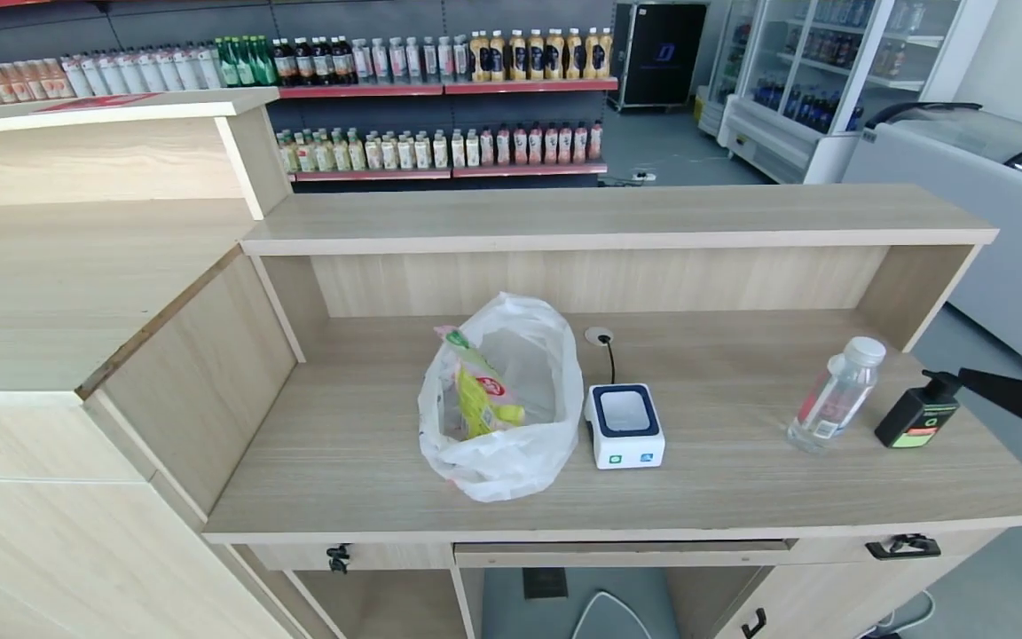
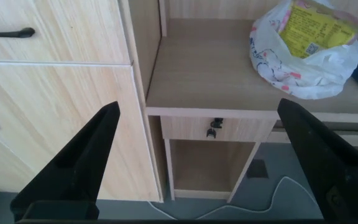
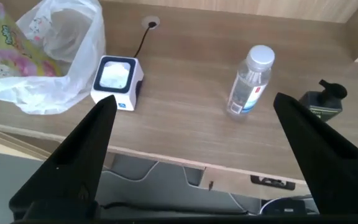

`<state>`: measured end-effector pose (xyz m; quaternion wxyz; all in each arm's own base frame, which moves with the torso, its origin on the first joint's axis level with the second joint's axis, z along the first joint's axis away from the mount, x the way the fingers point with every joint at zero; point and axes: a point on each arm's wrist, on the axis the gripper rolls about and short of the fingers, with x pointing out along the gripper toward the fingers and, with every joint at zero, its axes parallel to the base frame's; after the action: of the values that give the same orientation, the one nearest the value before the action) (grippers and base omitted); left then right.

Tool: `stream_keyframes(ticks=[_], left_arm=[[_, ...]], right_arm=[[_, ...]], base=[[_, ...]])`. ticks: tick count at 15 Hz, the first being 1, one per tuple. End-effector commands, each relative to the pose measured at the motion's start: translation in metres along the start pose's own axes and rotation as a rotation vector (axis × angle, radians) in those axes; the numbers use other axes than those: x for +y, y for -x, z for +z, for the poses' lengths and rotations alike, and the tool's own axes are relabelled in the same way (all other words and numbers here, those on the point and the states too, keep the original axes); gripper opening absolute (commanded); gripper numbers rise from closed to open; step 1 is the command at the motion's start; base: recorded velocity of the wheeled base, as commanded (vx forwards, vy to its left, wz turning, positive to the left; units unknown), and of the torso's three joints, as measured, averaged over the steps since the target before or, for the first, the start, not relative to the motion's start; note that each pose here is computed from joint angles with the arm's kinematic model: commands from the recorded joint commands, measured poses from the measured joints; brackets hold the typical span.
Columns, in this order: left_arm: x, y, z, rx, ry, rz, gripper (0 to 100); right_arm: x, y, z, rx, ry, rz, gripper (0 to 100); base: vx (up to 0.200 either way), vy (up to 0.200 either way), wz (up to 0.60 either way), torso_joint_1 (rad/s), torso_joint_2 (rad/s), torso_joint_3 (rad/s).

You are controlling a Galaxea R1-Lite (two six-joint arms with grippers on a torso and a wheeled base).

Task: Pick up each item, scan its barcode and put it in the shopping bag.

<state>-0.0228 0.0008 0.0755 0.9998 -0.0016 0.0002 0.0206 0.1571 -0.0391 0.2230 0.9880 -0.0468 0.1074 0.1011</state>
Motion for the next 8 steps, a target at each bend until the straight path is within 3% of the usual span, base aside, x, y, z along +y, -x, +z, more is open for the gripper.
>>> stream_keyframes(ticks=[1,4,6,8], left_arm=[[0.000,0.000,0.000,0.000,0.001,0.000,100],[0.000,0.000,0.000,0.000,0.003,0.000,100],[0.000,0.000,0.000,0.000,0.003,0.000,100],[0.000,0.000,0.000,0.000,0.003,0.000,100]], right_arm=[[-0.006,-0.009,-0.006,0.024,-0.011,-0.007,100],[-0.036,-0.033,-0.012,0.003,0.024,-0.086,100],[-0.064,-0.050,-0.011,-0.048,0.048,-0.156,100],[-0.071,-0.053,-0.007,-0.060,0.051,-0.190,100]], base=[[-0.200,0.000,0.00,-0.007,-0.01,0.012],[-0.200,0.000,0.00,-0.005,0.00,0.004],[0.000,0.000,0.00,0.000,0.00,0.000],[0.000,0.000,0.00,0.000,0.00,0.000]])
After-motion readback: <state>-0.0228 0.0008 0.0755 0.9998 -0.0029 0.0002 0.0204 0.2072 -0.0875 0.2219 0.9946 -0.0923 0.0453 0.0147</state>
